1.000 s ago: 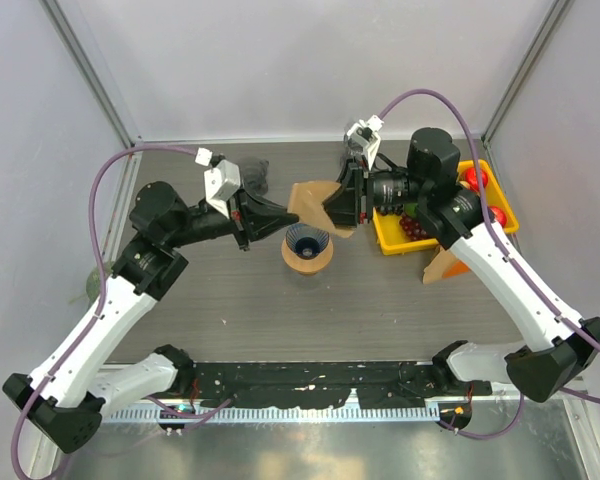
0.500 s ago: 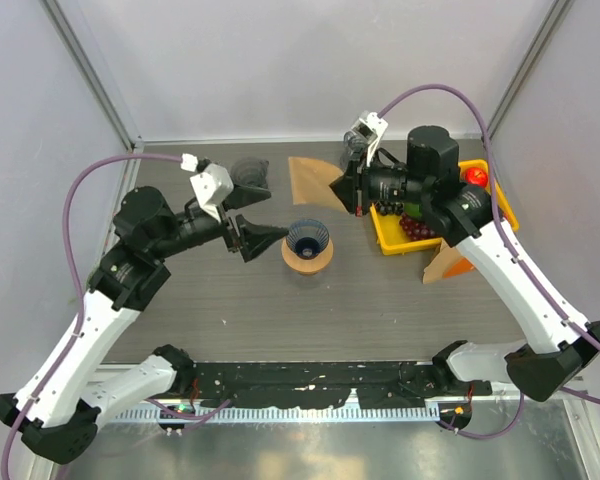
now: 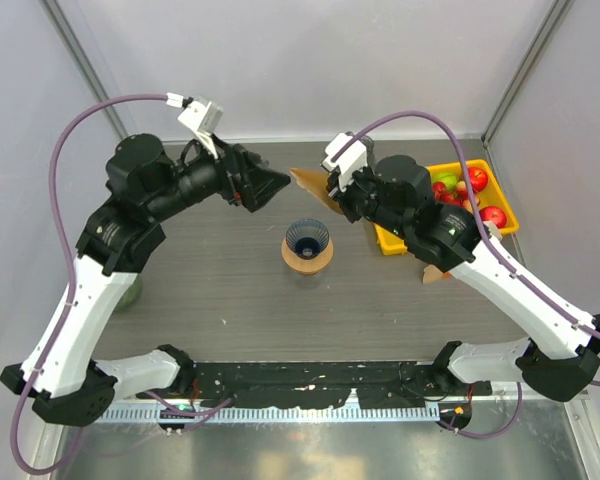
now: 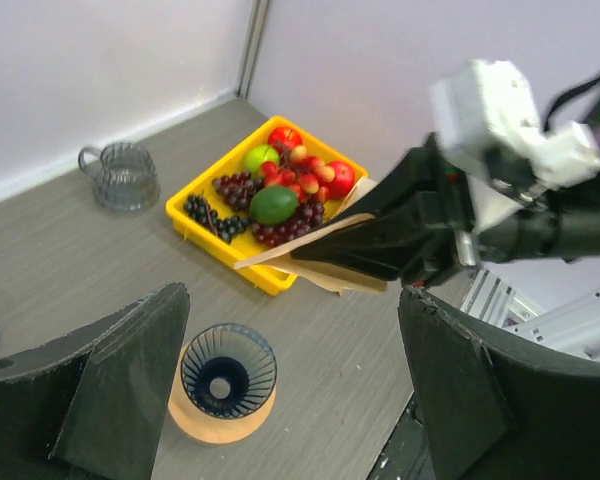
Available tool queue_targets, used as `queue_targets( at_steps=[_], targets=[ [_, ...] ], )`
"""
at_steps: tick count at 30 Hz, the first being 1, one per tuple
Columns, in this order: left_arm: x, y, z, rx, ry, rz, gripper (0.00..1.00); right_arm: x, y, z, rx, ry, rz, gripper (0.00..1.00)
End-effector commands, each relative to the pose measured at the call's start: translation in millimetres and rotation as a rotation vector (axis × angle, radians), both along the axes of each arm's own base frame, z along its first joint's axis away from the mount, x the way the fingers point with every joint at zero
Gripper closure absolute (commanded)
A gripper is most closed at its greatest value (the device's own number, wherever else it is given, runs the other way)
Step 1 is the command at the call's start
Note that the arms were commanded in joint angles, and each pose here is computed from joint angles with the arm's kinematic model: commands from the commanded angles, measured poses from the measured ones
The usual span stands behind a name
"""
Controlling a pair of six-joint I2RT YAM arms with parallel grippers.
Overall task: Place the coffee filter in the dripper
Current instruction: Place the coffee filter in the coffee dripper.
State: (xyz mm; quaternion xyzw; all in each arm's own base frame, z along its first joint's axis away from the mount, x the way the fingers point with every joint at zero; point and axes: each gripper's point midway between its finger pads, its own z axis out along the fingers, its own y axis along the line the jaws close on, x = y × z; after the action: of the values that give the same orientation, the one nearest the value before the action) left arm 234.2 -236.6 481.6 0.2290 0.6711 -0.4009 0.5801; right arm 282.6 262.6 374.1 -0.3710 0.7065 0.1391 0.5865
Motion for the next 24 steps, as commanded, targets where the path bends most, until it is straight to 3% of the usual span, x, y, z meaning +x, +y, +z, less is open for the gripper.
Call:
queue_targets(
  at_steps=[1, 5, 15, 24],
  targets=[
    [14, -3, -12, 0.016, 0.109, 0.052, 0.11, 7, -15, 29, -0.043, -0.17, -0.091, 0.95],
    [16, -10, -16, 0.039, 0.101, 0.027, 0.14, 7, -13, 30, -0.054, -0.177, -0.089, 0.95],
    [31, -19, -32, 0.086, 0.142, 0.053, 0.36, 3, 0, 34, -0.065, -0.211, -0.06, 0.95],
    [39, -24, -45, 0.114, 0.172, 0.098, 0.44, 2, 10, 40, -0.036, -0.213, -0.071, 0.95]
  ],
)
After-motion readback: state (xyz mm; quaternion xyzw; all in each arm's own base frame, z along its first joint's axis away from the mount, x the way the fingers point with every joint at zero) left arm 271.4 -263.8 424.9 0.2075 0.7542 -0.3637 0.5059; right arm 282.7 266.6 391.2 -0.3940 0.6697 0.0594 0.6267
